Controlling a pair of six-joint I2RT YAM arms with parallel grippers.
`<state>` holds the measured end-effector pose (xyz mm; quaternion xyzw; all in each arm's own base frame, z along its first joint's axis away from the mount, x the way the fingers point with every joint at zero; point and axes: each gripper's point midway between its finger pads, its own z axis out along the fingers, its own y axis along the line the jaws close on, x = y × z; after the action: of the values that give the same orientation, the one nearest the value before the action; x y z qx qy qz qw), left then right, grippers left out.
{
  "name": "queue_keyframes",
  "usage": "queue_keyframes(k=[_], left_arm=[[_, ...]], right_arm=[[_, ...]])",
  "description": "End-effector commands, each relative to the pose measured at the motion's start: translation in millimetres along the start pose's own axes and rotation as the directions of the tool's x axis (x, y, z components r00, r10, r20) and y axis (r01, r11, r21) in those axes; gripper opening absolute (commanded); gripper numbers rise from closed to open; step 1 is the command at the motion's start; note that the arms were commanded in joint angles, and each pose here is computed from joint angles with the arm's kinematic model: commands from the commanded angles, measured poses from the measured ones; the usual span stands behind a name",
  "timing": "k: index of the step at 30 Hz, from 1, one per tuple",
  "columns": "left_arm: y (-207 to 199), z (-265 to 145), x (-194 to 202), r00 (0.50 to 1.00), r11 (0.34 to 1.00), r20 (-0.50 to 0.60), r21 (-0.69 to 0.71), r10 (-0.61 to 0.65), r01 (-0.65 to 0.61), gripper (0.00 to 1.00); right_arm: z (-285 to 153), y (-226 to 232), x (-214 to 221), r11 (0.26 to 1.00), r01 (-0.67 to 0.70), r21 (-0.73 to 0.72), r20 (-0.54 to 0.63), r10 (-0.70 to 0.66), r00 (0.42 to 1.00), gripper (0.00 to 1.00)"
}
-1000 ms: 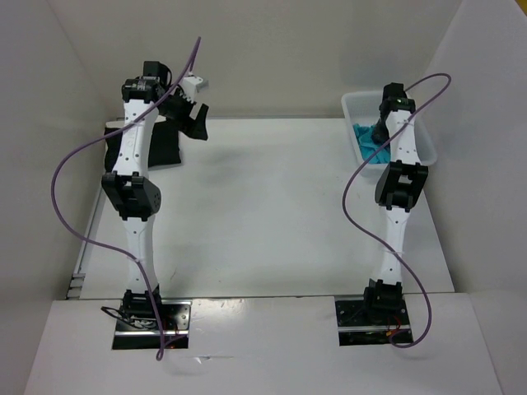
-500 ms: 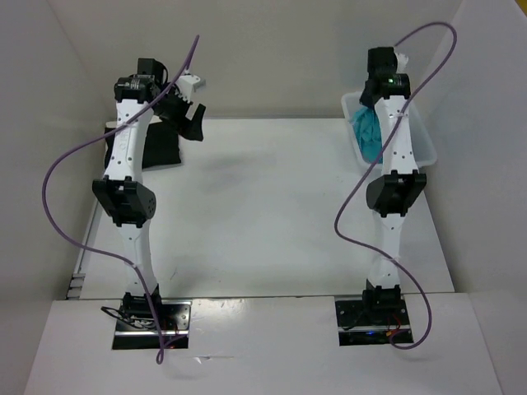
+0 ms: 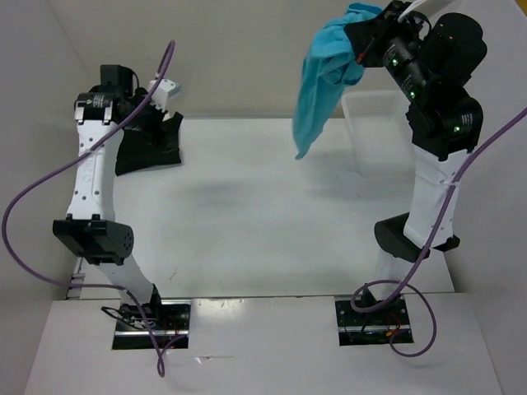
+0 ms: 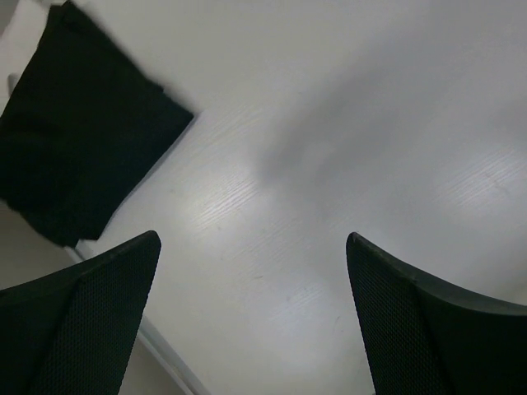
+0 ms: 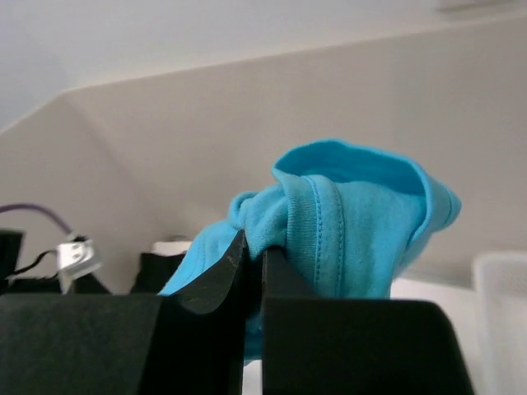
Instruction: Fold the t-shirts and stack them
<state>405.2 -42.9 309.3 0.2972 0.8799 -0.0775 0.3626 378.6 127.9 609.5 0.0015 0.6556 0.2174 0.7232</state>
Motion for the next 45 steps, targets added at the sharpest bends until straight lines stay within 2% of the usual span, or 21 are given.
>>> queue_keyframes(k=[1, 5, 6, 9, 12, 13, 16, 17, 18, 20, 23, 24, 26, 27, 28, 29, 31, 35, 39, 40, 45], left_arm=[[26, -42, 19, 0.999, 0.987, 0.021, -0.155, -0.036, 0.039, 1.0], [0, -77, 53, 0.997, 0.979, 0.046, -0.193, -0.055, 0.063, 1.0], [-9, -70, 69, 0.997, 0.981, 0.019, -0.175, -0.08, 0.082, 1.0], [-7, -104, 91, 0.992, 0.953, 0.066, -0.275, -0.109, 0.123, 1.0], [3, -147, 112, 0.985, 0.872, 0.123, -0.462, -0.121, 0.165, 1.0], [3, -173, 116, 0.979, 0.817, 0.165, -0.544, -0.118, 0.191, 1.0], [19, -236, 136, 0.965, 0.566, 0.23, -0.782, -0.128, 0.262, 1.0], [31, -268, 150, 0.957, 0.377, 0.253, -0.88, -0.145, 0.29, 1.0], [26, -307, 147, 0.949, 0.235, 0.303, -0.92, -0.086, 0.315, 1.0], [18, -355, 167, 0.957, 0.003, 0.264, -0.964, -0.123, 0.266, 1.0], [-19, -426, 160, 0.96, -0.194, 0.281, -0.941, 0.011, 0.278, 1.0], [-51, -471, 163, 0.957, -0.325, 0.277, -0.9, 0.089, 0.291, 1.0], [-82, -508, 168, 0.955, -0.419, 0.248, -0.859, 0.161, 0.294, 1.0], [-110, -533, 182, 0.964, -0.491, 0.208, -0.83, 0.167, 0.264, 1.0], [-131, -557, 186, 0.943, -0.532, 0.242, -0.78, 0.229, 0.33, 1.0], [-161, -591, 197, 0.902, -0.549, 0.299, -0.718, 0.311, 0.427, 1.0], [-201, -626, 224, 0.862, -0.605, 0.373, -0.615, 0.343, 0.506, 1.0], [-248, -661, 249, 0.881, -0.701, 0.319, -0.536, 0.349, 0.471, 1.0], [-299, -701, 277, 0.817, -0.735, 0.35, -0.366, 0.459, 0.57, 1.0], [-318, -713, 293, 0.782, -0.73, 0.37, -0.303, 0.502, 0.613, 1.0], [-333, -736, 284, 0.815, -0.77, 0.277, -0.276, 0.509, 0.575, 1.0]], right_arm=[[23, 66, 32, 0.933, -0.009, -0.36, -0.079, -0.021, 0.997, 0.0], [49, 90, 80, 0.899, -0.064, -0.433, -0.185, -0.019, 0.982, 0.0], [52, 94, 96, 0.893, -0.082, -0.443, -0.228, -0.023, 0.973, 0.0], [73, 83, 142, 0.912, -0.138, -0.387, -0.345, -0.005, 0.939, 0.0], [84, 77, 174, 0.917, -0.18, -0.356, -0.42, 0.015, 0.907, 0.0], [85, 81, 175, 0.91, -0.2, -0.364, -0.427, 0.028, 0.904, 0.0], [88, 83, 179, 0.893, -0.235, -0.385, -0.443, 0.044, 0.895, 0.0], [89, 84, 184, 0.887, -0.252, -0.386, -0.459, 0.052, 0.887, 0.0], [91, 85, 192, 0.882, -0.271, -0.386, -0.478, 0.06, 0.877, 0.0], [93, 86, 199, 0.865, -0.305, -0.399, -0.505, 0.071, 0.86, 0.0], [97, 89, 215, 0.844, -0.35, -0.407, -0.544, 0.084, 0.835, 0.0], [102, 88, 226, 0.841, -0.368, -0.397, -0.565, 0.092, 0.82, 0.0], [104, 91, 236, 0.824, -0.398, -0.403, -0.592, 0.097, 0.8, 0.0], [106, 92, 240, 0.817, -0.416, -0.398, -0.601, 0.11, 0.791, 0.0], [111, 91, 250, 0.812, -0.43, -0.394, -0.614, 0.115, 0.781, 0.0], [112, 92, 251, 0.806, -0.44, -0.395, -0.62, 0.12, 0.776, 0.0], [115, 95, 250, 0.798, -0.447, -0.405, -0.615, 0.124, 0.779, 0.0], [123, 95, 253, 0.793, -0.45, -0.41, -0.606, 0.131, 0.784, 0.0], [125, 95, 254, 0.792, -0.456, -0.406, -0.609, 0.138, 0.781, 0.0], [125, 95, 254, 0.792, -0.456, -0.406, -0.609, 0.138, 0.781, 0.0], [124, 95, 248, 0.798, -0.434, -0.419, -0.59, 0.124, 0.798, 0.0]])
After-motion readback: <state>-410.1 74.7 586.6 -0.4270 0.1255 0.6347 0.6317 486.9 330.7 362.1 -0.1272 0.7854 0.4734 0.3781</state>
